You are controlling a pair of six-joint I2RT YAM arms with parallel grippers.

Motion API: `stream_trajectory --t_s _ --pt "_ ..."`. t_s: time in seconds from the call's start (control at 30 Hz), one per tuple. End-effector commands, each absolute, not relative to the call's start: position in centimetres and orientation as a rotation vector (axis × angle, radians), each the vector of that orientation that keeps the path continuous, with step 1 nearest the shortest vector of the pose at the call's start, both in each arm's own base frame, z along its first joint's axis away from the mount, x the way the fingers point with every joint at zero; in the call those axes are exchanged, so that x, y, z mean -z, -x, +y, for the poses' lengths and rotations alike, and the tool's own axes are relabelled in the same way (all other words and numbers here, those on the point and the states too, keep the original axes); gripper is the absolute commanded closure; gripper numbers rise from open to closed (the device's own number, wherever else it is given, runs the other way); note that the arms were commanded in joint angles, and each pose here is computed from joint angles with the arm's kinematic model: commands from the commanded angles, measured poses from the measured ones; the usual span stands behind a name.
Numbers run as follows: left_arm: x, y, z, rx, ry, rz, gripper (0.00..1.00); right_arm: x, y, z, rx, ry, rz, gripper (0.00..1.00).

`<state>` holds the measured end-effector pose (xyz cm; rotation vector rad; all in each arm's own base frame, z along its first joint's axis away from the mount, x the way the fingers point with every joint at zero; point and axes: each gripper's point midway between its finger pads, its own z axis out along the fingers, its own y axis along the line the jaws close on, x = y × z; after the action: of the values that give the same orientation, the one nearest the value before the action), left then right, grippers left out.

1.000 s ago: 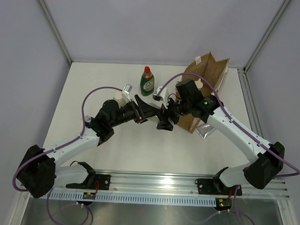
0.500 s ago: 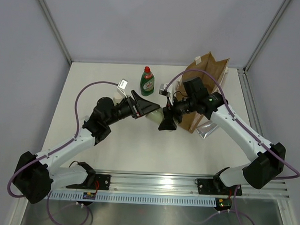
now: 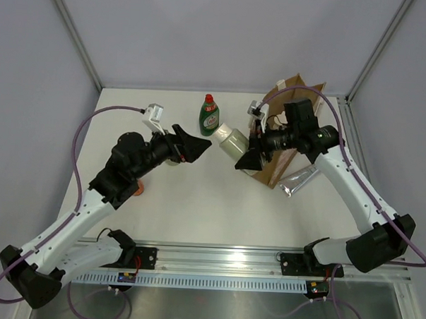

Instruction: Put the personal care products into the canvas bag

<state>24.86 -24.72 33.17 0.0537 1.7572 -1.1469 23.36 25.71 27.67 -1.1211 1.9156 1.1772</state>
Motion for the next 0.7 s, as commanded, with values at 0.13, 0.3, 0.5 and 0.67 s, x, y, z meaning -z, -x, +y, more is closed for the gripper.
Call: stream_trajectory --t_s 0.13,0.3,0.5,0.67 --pt "-31.6 -25.7 -18.4 0.672 -0.134 1.773 0.01 -41.6 -26.0 22.2 -1.117 0.934 1.591 1.0" --pt "-29.1 -24.8 -15.2 0.489 -0.163 1.825 0.01 -43.1 -31.3 18.4 -0.975 0.637 1.642 1.0" --pt "-25.8 -24.3 -12.5 0.347 -0.14 1.855 0.01 -41.5 -38.6 12.7 -0.664 0.122 1.727 1.0" --pt "-25.2 -24.2 -10.6 0.293 -0.034 1.841 0.01 -36.8 -43.2 8.1 -0.435 -0.214 1.842 1.0"
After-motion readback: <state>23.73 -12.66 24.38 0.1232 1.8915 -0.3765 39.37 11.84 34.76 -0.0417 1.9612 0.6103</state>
